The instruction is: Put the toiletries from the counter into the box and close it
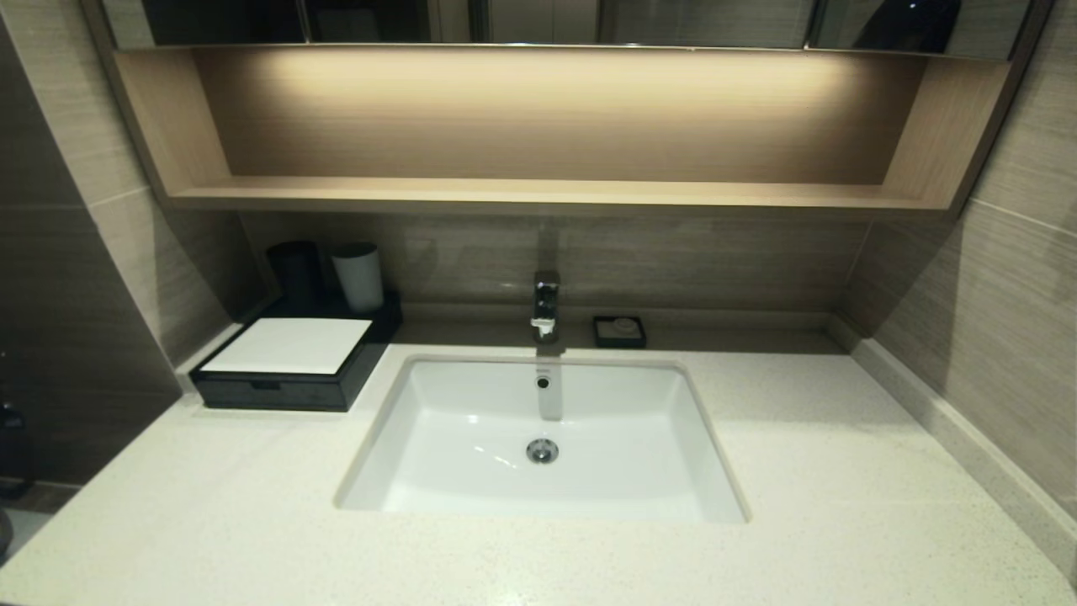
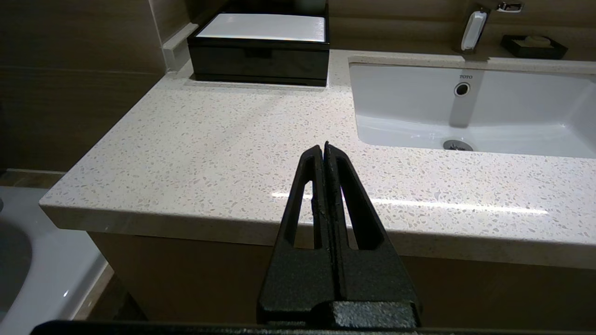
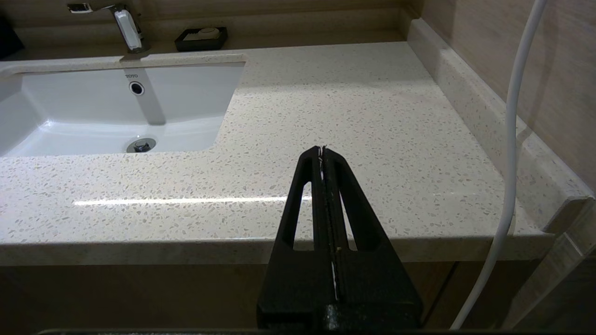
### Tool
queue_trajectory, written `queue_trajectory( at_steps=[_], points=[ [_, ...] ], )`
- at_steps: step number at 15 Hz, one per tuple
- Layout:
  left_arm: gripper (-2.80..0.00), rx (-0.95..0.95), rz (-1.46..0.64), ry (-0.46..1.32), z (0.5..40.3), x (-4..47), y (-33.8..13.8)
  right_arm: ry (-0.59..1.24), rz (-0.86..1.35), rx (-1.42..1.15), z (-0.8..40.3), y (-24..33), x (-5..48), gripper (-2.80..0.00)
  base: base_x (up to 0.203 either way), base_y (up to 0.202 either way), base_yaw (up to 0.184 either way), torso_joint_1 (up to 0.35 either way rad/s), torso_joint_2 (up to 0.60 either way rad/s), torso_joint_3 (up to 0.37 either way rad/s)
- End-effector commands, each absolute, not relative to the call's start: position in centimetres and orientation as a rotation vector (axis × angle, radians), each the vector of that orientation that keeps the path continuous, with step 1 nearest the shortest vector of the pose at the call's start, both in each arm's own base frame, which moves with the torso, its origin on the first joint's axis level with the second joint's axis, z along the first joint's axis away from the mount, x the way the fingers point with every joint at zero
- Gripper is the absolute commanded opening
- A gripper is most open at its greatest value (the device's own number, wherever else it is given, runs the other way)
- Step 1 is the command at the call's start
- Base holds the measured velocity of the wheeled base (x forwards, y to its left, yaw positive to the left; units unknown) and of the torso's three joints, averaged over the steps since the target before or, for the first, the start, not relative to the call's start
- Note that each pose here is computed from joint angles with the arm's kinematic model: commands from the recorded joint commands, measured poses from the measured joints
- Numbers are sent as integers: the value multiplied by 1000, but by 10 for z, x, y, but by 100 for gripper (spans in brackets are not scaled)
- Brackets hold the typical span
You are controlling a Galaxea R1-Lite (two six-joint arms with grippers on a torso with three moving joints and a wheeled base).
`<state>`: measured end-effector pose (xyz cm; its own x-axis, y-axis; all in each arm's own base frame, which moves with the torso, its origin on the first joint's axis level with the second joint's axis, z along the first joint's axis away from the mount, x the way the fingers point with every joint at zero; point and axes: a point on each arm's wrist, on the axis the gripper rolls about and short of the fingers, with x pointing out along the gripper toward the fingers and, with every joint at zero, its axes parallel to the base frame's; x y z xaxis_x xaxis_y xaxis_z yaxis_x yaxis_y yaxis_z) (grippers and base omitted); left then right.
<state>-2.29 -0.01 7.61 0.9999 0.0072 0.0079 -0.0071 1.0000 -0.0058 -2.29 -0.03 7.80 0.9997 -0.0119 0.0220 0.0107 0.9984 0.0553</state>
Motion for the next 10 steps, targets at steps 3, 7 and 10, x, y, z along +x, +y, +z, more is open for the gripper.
queue_trajectory(
  at_steps=[3, 7, 10],
  points=[
    [-280, -6, 8, -8, 76, -23, 0, -22, -13, 52, 78, 0, -23, -280, 0, 0, 0, 0, 0, 0],
    [-280, -7, 8, -9, 76, -23, 0, -22, -12, 54, 78, 0, -23, -280, 0, 0, 0, 0, 0, 0],
    [-280, -7, 8, -9, 76, -23, 0, -22, -13, 54, 78, 0, -23, -280, 0, 0, 0, 0, 0, 0]
  ],
)
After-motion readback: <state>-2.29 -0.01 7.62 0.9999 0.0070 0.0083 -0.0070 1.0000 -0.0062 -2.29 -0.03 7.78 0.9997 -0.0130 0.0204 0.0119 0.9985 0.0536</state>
